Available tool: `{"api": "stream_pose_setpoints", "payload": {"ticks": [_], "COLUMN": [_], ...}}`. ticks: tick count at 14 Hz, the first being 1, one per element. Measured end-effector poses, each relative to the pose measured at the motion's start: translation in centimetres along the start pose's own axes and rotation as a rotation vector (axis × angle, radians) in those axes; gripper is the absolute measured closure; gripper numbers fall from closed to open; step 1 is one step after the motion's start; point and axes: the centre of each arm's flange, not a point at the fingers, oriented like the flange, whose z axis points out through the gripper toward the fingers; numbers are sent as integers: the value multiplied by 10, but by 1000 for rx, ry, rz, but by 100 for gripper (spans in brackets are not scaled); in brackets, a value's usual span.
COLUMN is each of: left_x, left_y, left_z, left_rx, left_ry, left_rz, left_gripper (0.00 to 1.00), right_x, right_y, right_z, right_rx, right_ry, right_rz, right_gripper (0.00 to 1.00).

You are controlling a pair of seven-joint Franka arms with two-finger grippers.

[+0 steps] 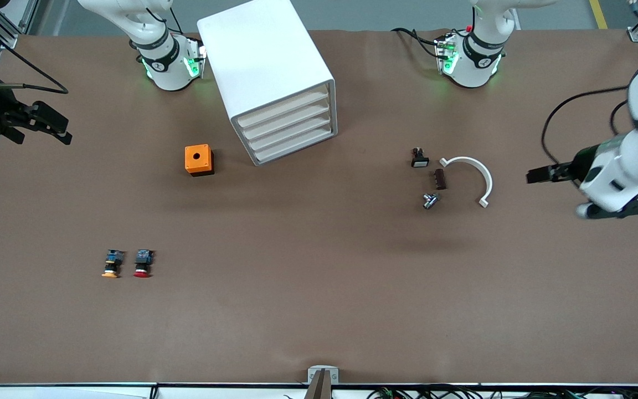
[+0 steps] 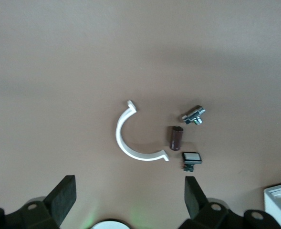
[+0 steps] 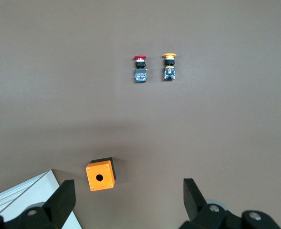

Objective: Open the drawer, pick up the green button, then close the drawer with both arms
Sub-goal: 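Move the left gripper toward the white drawer cabinet, then grasp the drawer front of the white cabinet with the left gripper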

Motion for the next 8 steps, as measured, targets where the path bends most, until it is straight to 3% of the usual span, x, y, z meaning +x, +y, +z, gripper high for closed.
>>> {"api": "stream_pose_setpoints", "payload": {"ticks": [3,8], "left_x": [23,34], "left_y": [19,76], "left_z": [45,110], "left_rx": [-10,69], "left_ry": [-82,-174], "left_rz": [-84,-344], "left_gripper": [0,0], "right_x": [0,0], "right_y": [0,1], "right_z": [0,0], "right_rx": [0,0], "right_ry": [1,1], "right_rz": [0,1], "right_gripper": [0,0]}}
